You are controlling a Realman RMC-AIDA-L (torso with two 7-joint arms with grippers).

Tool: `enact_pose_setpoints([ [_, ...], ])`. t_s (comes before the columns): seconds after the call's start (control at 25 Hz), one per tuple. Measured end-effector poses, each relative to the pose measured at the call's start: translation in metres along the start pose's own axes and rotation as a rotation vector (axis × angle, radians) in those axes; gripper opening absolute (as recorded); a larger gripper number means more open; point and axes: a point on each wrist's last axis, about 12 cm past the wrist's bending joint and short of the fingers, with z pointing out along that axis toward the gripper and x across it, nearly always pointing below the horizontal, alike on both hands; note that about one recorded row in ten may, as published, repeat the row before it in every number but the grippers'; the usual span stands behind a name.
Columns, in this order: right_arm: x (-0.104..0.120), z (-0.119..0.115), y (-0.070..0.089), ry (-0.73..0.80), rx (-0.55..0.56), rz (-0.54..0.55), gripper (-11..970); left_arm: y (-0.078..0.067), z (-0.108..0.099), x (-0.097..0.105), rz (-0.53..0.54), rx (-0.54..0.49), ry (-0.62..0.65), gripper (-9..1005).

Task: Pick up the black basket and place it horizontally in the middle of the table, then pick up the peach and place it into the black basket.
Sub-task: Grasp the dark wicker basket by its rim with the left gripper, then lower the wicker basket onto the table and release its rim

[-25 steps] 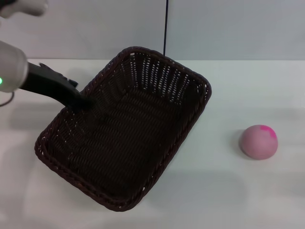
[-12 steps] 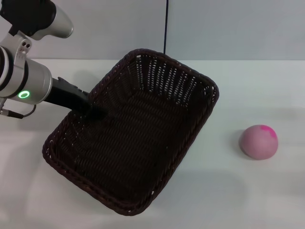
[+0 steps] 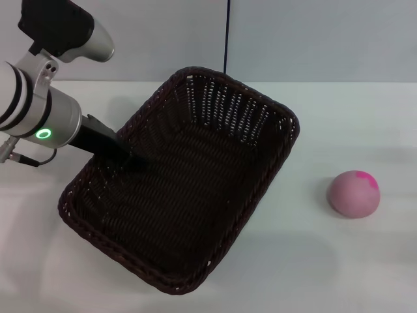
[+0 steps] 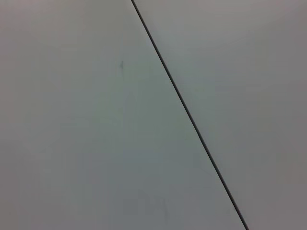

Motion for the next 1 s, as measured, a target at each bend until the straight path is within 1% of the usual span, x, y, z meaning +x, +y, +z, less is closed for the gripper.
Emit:
enact_pose_setpoints([
  [0.24,0.001,0.0,-0.001,0.007,0.006,0.0,698,-0.001,-0.002,-0.004,0.02,-0.018,-0.002,408],
  [0.44,0.001,0.001,-0.002,0.013,0.01,-0.003,696,-0.002,-0.003,-0.007,0.043,-0.028,-0.009,187],
  [0.52,0.001,0.001,-0.002,0.012,0.01,-0.003,696,-0.002,-0.004,-0.008,0.054,-0.031,-0.014,186],
  [0.6,0.0,0.002,-0.002,0.011,0.008,-0.004,695,-0.003,-0.009,-0.012,0.117,-0.041,-0.036,186],
  [0.64,0.0,0.003,-0.002,0.01,0.006,-0.005,695,-0.004,-0.012,-0.015,0.168,-0.047,-0.047,186],
  [0.68,0.0,0.003,-0.002,0.01,0.006,-0.005,695,-0.004,-0.012,-0.015,0.168,-0.047,-0.047,185],
  [0.72,0.0,0.003,-0.002,0.009,0.005,-0.005,694,-0.005,-0.014,-0.02,0.257,-0.054,-0.056,185],
  [0.8,0.0,0.003,-0.002,0.009,0.006,-0.006,694,-0.007,-0.016,-0.025,0.349,-0.06,-0.063,184],
  [0.88,0.0,0.001,-0.003,0.008,0.007,-0.007,693,-0.007,-0.016,-0.025,0.349,-0.06,-0.063,184],
  [0.92,-0.001,0.001,-0.003,0.007,0.006,-0.005,693,-0.009,-0.018,-0.03,0.434,-0.066,-0.07,184],
  [0.96,-0.001,0.0,-0.003,0.006,0.007,-0.001,692,-0.014,-0.02,-0.043,0.602,-0.077,-0.081,183],
  [1.0,-0.001,-0.001,-0.003,0.006,0.008,0.007,692,-0.017,-0.02,-0.047,0.66,-0.08,-0.085,183],
])
